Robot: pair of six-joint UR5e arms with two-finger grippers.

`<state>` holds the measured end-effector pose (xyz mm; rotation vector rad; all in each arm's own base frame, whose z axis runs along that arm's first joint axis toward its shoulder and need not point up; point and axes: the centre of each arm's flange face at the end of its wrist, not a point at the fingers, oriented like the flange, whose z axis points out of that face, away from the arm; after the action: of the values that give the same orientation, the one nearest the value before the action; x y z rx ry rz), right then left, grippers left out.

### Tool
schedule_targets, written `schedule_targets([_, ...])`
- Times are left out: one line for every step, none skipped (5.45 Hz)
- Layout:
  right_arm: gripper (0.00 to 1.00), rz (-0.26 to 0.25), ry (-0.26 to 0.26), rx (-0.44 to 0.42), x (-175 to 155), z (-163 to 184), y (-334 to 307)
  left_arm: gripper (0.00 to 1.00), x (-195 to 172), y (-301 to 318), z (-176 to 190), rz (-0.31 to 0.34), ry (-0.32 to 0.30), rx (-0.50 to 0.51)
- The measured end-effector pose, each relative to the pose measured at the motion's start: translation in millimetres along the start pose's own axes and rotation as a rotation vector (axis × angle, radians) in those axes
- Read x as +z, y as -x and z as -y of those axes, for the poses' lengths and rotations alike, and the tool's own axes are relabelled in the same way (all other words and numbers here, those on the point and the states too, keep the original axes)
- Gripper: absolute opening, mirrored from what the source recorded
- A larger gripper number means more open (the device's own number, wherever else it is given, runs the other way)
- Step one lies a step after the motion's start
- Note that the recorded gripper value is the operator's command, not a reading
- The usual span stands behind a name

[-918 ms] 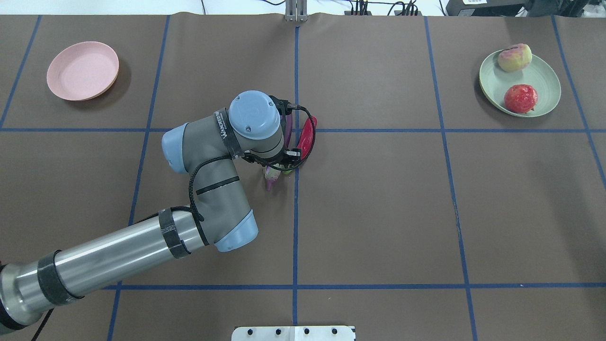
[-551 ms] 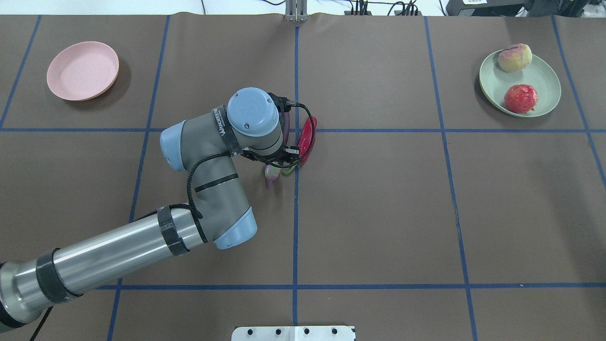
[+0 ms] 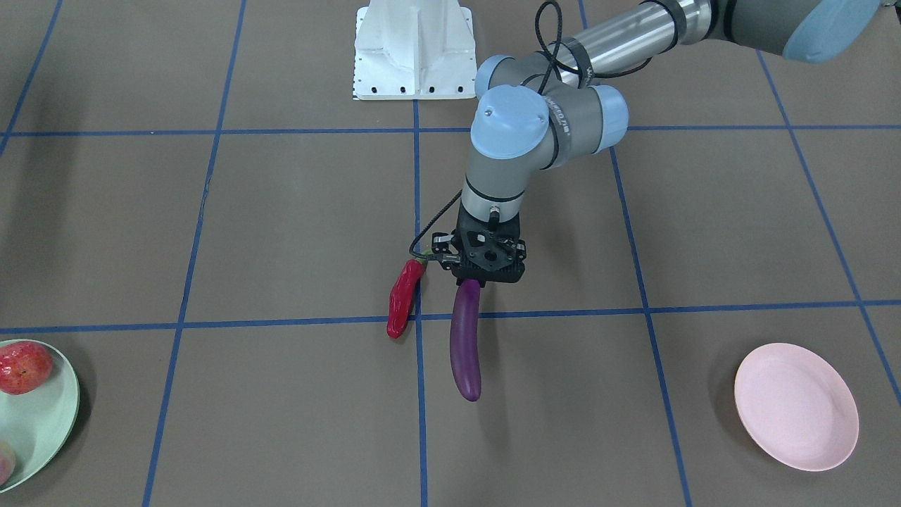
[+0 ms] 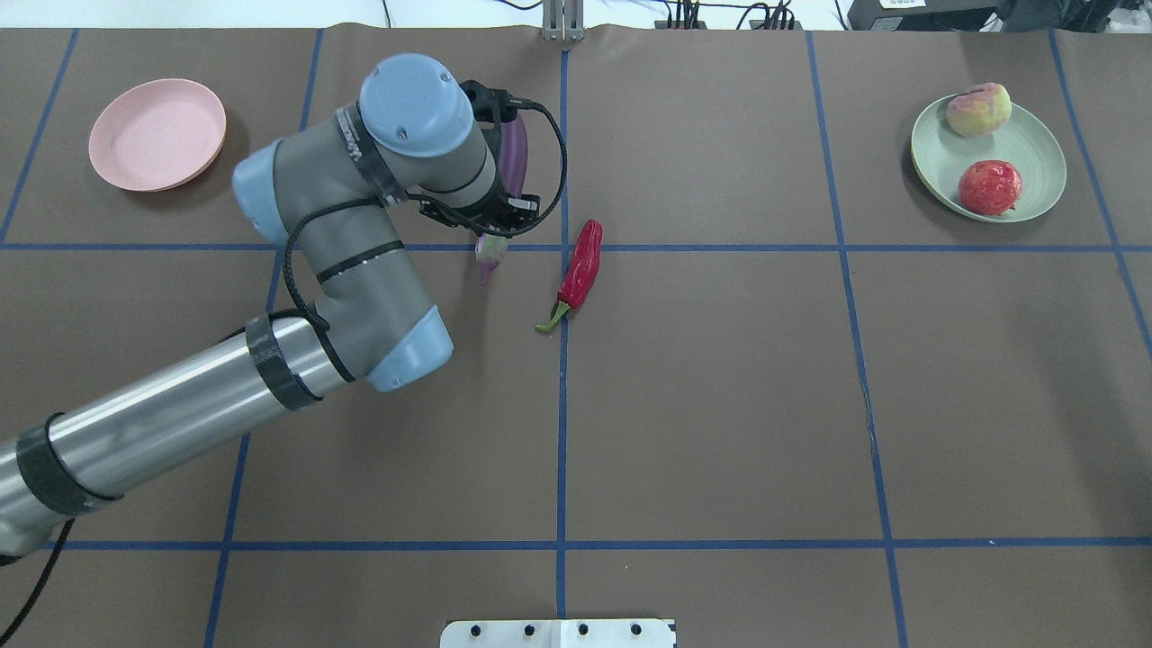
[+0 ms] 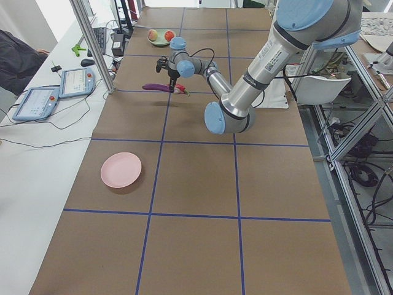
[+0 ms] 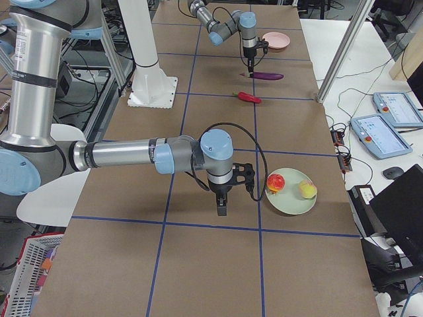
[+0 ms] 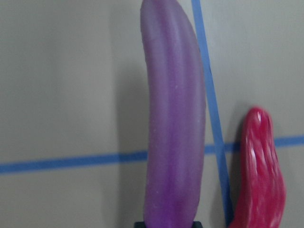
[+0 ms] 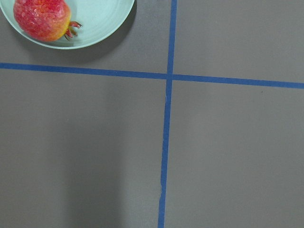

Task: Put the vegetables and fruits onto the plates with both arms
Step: 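Carry the eggplant with the left gripper onto the pink plate and release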

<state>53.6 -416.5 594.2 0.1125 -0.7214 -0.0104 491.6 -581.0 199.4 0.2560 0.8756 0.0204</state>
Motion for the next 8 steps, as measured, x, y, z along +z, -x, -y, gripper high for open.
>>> schedule_targets([1.00, 0.000, -0.001, -0.001, 0, 0, 0, 0.00, -20, 65, 36, 0.010, 0.004, 0.031])
schedule_targets([1.00, -0.001, -0.002, -0.003, 1, 0, -1, 0.00, -29, 137, 63, 0.051, 0.005, 0.078])
schedule_targets([1.00, -0.001, -0.003, -0.004, 1, 0, -1, 0.00, -33, 218, 84, 0.103, 0.023, 0.141])
schedule_targets([1.00, -0.002, -0.003, -0.006, 1, 0, -1, 0.00, -30, 314, 102, 0.162, 0.070, 0.216])
schedule_targets([1.00, -0.002, -0.003, -0.007, 1, 0, -1, 0.18, -21, 388, 112, 0.206, 0.115, 0.262])
schedule_targets([1.00, -0.001, -0.005, -0.008, 0, 1, 0, 0.99, -11, 443, 108, 0.231, 0.143, 0.278])
schedule_targets([1.00, -0.001, -0.009, -0.010, 0, 1, 0, 1.00, -2, 470, 96, 0.238, 0.154, 0.278])
schedule_targets([1.00, 0.001, -0.014, -0.012, 0, 2, 0, 1.00, 0, 478, 88, 0.234, 0.141, 0.281])
